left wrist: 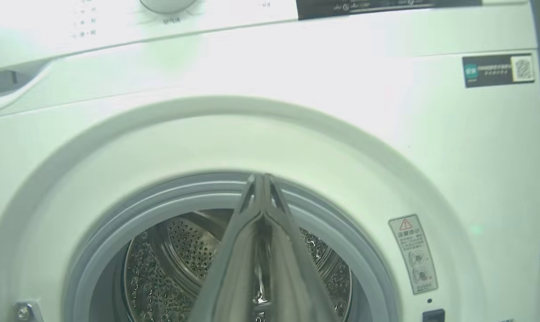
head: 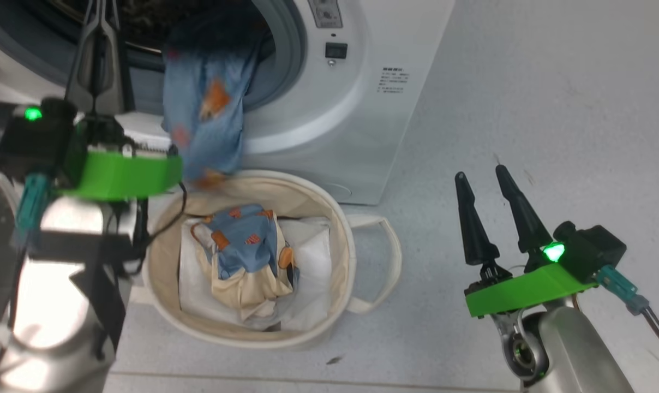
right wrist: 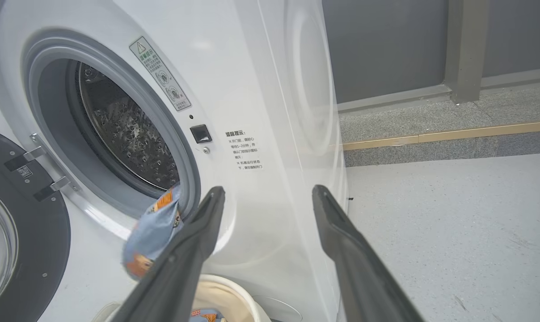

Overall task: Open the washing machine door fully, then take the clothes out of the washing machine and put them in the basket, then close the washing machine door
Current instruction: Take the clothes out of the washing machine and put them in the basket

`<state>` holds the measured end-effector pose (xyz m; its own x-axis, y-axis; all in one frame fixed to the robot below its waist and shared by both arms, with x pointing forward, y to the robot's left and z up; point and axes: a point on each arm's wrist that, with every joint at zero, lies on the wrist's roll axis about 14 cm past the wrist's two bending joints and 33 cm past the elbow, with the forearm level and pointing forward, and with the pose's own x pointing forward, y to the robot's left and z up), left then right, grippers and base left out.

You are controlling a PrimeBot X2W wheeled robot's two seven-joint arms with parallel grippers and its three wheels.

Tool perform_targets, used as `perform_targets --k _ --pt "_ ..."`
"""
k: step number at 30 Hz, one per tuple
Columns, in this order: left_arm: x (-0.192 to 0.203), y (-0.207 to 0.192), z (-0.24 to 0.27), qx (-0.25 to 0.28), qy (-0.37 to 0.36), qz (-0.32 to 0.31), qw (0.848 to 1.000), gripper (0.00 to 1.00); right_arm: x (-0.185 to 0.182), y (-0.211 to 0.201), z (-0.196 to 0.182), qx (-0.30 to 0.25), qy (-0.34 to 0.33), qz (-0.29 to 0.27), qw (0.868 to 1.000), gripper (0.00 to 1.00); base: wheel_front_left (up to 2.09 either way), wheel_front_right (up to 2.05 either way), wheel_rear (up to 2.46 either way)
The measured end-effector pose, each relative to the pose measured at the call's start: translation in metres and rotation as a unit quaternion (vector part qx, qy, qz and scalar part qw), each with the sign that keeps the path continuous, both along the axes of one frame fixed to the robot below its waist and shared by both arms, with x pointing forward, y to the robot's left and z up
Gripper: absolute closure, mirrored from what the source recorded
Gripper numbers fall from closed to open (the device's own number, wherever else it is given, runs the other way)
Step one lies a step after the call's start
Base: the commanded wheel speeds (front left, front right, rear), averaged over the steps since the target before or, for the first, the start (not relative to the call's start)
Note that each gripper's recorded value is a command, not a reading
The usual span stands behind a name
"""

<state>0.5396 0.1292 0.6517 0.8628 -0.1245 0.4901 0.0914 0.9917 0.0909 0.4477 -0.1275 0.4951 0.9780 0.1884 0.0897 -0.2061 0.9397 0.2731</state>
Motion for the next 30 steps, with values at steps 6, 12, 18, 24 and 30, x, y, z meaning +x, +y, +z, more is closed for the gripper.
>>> perform_targets --k 6,12,18,24,30 --pt "-0.023 -0.006 -0.009 0.007 0.017 -0.012 1.000 1.00 -0.007 0.006 0.005 0.002 -0.003 0.008 1.000 0.00 0.00 0.00 0.00" --pt "-0.039 -0.002 -0.013 0.003 0.026 -0.004 1.000 1.00 -0.014 0.006 0.010 0.001 -0.008 0.008 1.000 0.00 0.00 0.00 0.00" --pt "-0.066 0.007 -0.046 -0.013 0.081 0.006 0.997 1.00 -0.022 0.004 0.010 0.005 -0.005 0.005 1.000 0.00 0.00 0.00 0.00" --pt "-0.102 0.015 -0.099 -0.025 0.169 0.020 0.985 1.00 -0.023 0.013 0.010 0.008 -0.004 0.017 1.000 0.00 0.00 0.00 0.00" --pt "-0.140 0.029 -0.138 -0.064 0.232 0.047 0.969 1.00 -0.025 0.029 0.011 0.011 -0.006 0.038 0.999 0.00 0.00 0.00 0.00"
